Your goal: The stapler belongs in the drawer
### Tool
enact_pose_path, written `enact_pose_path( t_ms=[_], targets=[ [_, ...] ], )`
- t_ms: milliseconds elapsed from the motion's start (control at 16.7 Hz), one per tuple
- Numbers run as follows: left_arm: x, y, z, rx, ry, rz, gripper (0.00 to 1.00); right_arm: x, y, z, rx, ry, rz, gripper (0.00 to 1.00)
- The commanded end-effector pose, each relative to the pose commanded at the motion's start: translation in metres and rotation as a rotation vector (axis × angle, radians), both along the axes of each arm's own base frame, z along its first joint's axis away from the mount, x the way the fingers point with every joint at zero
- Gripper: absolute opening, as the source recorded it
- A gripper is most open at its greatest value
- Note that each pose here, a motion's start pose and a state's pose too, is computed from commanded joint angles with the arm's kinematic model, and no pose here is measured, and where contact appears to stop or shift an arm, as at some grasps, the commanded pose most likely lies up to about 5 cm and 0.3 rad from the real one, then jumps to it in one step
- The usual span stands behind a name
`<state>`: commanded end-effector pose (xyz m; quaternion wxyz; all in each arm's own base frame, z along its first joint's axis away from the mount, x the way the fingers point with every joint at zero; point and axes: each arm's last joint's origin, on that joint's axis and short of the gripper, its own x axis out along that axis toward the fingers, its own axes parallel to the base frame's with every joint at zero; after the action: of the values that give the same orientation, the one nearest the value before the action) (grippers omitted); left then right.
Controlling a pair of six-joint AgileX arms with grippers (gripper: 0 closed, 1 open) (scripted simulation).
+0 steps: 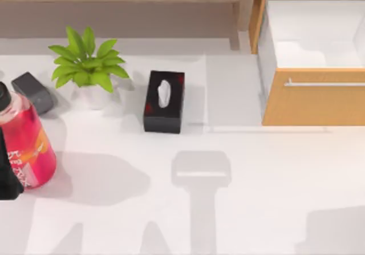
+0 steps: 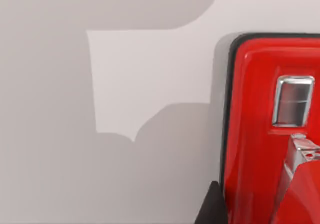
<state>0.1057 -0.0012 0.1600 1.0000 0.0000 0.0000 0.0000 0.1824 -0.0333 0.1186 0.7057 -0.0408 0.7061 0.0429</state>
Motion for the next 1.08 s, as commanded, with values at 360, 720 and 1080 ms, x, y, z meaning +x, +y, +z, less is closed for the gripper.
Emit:
enact_pose_path(
  t_ms=[360,720,1080],
  targets=[
    [0.0,0.0,0.0,0.0,0.0,0.0,1.0,0.0,0.0,0.0,0.0,0.0,0.0,0.0],
    [0.0,0.0,0.0,0.0,0.0,0.0,1.0,0.001,0.0,0.017,0.0,0.002,-0.001,0.0],
    [0.0,0.0,0.0,0.0,0.0,0.0,1.0,0.0,0.0,0.03,-0.001,-0.002,-0.001,0.0]
  ],
)
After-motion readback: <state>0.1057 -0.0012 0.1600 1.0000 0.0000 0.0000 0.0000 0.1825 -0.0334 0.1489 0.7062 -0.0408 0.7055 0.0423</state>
